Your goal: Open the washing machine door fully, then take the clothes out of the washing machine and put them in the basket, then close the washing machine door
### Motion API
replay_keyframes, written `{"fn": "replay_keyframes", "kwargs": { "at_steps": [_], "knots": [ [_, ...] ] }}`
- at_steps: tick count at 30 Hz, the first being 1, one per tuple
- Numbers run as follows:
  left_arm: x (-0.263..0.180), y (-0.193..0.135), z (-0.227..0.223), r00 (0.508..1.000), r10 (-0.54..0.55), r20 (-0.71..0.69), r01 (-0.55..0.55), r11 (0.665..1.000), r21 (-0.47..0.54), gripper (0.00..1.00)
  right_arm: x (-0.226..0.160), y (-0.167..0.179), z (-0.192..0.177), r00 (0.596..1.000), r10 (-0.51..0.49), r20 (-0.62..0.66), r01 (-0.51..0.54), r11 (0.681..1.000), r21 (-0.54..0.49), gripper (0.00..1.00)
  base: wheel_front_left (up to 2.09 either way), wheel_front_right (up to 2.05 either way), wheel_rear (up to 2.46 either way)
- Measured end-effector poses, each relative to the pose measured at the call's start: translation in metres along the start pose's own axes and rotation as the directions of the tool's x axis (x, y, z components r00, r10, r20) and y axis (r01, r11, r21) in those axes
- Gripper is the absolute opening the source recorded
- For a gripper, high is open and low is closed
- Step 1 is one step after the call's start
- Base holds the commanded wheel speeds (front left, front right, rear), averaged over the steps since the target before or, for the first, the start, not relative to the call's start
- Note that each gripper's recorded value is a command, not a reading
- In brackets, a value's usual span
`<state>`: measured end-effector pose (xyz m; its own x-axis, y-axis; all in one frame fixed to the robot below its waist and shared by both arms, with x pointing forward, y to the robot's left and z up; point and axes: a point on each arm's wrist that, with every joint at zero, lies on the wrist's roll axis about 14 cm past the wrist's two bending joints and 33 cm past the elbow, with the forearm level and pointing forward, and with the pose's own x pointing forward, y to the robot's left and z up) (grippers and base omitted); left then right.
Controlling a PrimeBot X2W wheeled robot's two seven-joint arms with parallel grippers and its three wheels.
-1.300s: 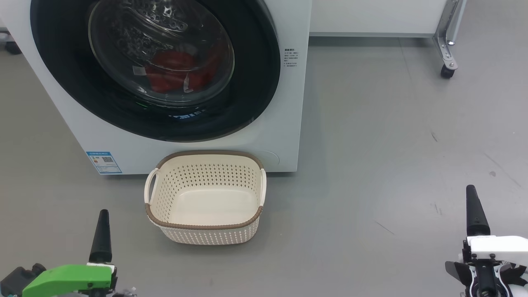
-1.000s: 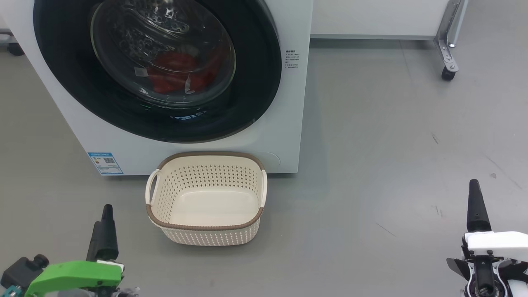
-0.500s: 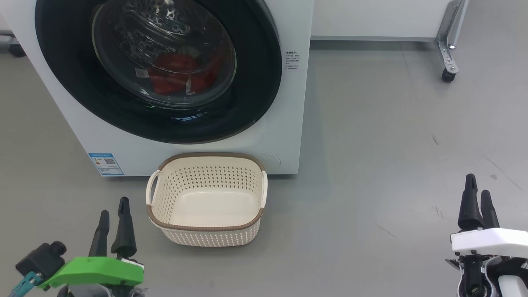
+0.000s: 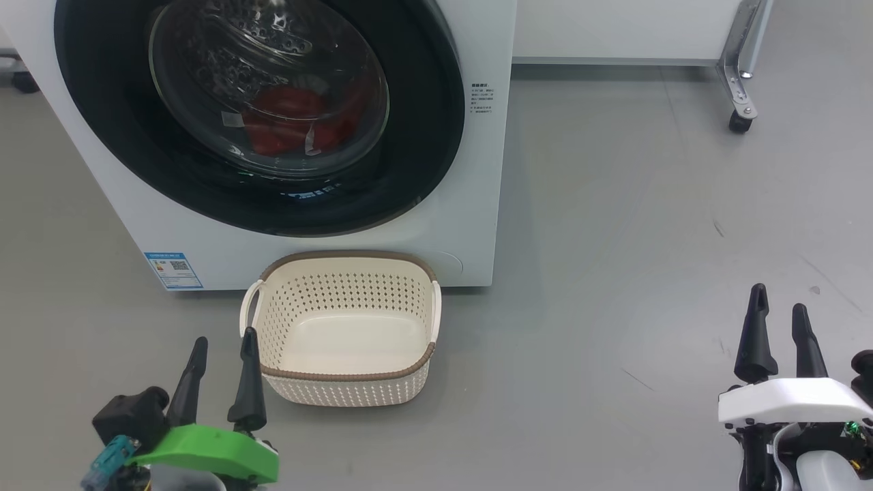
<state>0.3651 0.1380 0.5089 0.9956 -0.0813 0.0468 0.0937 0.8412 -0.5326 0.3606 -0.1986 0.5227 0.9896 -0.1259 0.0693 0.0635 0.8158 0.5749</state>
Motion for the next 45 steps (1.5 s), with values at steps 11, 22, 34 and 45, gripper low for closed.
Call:
{"fn": "replay_keyframes", "kwargs": {
  "at_steps": [11, 22, 34, 45],
  "knots": [
    [-0.002, -0.008, -0.012, 1.0, -0.02, -0.02, 0.023, 0.987, 0.16, 1.0, -0.004, 0.008, -0.01, 0.999, 0.038, -0.01, -0.039, 0.981, -0.191, 1.0, 0.0, 0.0, 0.0],
    [-0.009, -0.011, -0.034, 0.997, -0.029, -0.072, 0.05, 0.952, 0.302, 1.0, -0.009, 0.021, -0.032, 0.992, 0.095, -0.084, -0.117, 0.94, -0.319, 1.0, 0.0, 0.0, 0.0],
    [-0.013, -0.005, -0.046, 0.994, 0.002, -0.108, 0.033, 0.947, 0.318, 1.0, -0.011, 0.017, -0.042, 0.99, 0.083, -0.118, -0.117, 0.94, -0.32, 1.0, 0.0, 0.0, 0.0],
    [-0.014, -0.002, -0.047, 0.994, 0.015, -0.109, 0.021, 0.946, 0.324, 1.0, -0.011, 0.016, -0.047, 0.988, 0.077, -0.132, -0.116, 0.942, -0.315, 1.0, 0.0, 0.0, 0.0]
  ]
}}
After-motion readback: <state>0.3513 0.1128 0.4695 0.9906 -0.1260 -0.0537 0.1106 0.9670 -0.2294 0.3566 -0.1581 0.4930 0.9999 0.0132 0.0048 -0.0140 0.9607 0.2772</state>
